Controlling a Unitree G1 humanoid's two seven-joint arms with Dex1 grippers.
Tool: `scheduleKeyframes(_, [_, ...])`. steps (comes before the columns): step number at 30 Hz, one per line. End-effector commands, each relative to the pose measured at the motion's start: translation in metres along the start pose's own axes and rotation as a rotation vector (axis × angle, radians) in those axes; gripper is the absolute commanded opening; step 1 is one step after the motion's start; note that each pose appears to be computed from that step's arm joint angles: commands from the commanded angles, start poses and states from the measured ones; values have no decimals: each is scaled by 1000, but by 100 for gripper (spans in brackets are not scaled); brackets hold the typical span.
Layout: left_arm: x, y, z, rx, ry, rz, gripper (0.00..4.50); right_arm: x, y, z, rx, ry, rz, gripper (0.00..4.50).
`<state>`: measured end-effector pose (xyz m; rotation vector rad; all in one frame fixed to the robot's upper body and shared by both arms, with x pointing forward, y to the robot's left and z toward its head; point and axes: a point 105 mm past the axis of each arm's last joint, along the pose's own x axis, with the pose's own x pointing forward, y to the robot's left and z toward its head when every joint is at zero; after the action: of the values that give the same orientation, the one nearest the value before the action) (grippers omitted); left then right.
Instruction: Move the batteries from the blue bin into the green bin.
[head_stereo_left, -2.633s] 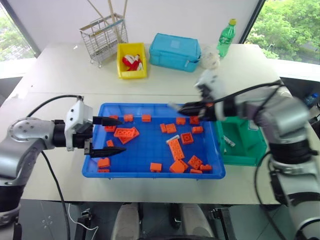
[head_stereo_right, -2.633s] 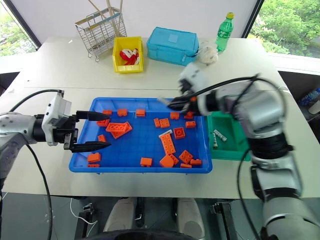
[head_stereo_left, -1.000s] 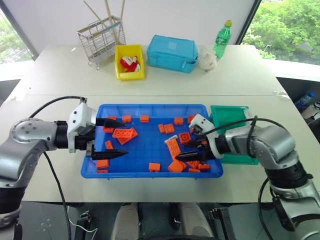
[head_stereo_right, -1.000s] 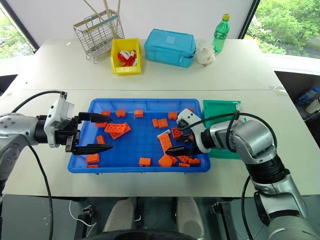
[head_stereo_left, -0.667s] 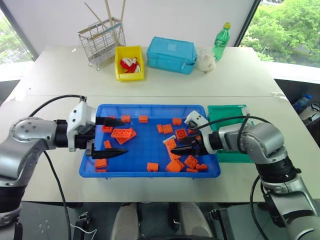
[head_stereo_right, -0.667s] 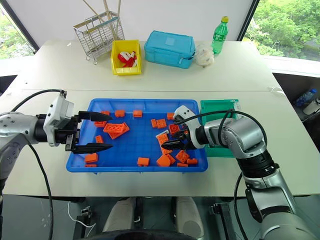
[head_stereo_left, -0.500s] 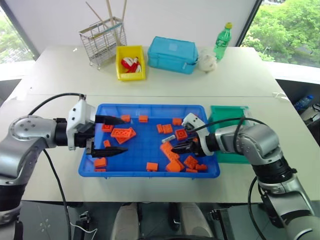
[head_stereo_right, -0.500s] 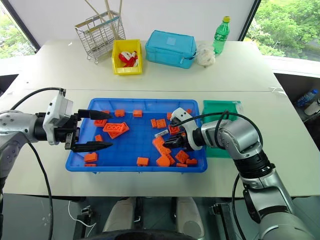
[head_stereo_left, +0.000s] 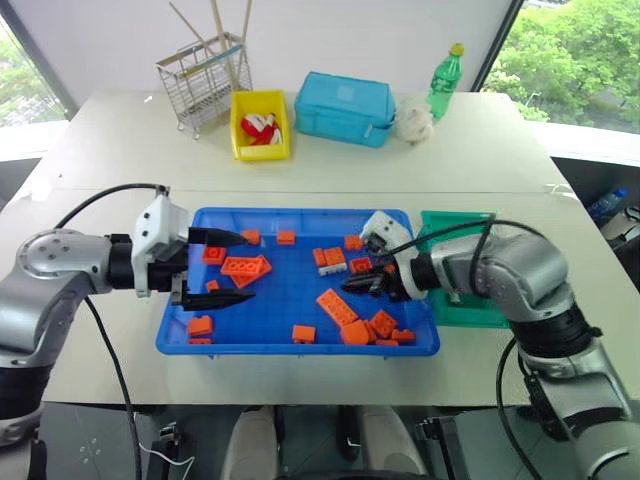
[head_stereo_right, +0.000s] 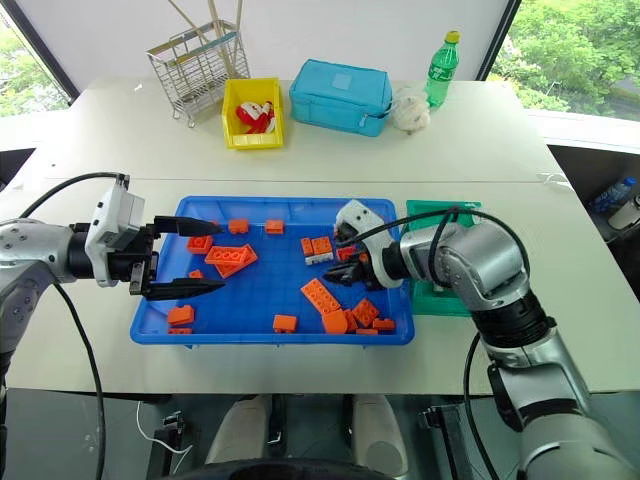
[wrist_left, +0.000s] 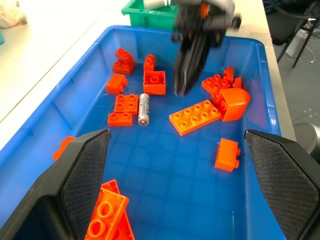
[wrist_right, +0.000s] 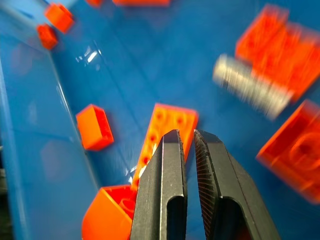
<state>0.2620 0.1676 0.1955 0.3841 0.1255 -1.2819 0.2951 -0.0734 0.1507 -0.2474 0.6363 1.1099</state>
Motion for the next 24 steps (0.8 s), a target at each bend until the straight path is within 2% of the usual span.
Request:
scheduleKeyframes(1, [0, 3, 10, 51, -18, 9, 450, -8, 9, 29, -260, -37, 1, 44])
scheduleKeyframes(5, [1, 6, 11, 60, -22, 15, 450, -3, -1, 33, -386, 0, -24, 44])
scheduleKeyframes(11, [1, 6, 12, 65, -30, 22, 450, 17, -18, 18, -543, 101, -32, 44])
scheduleKeyframes(14, [1, 6, 11, 63, -32, 28, 450, 26, -25, 22, -593, 106, -47, 128])
scheduleKeyframes(19, [0, 5, 11, 60, -34, 35, 450, 33, -28, 21, -617, 118, -31, 377])
scheduleKeyframes(24, [-1, 5, 10, 56, -34, 43, 450, 35, -29, 20, -645, 129, -23, 377])
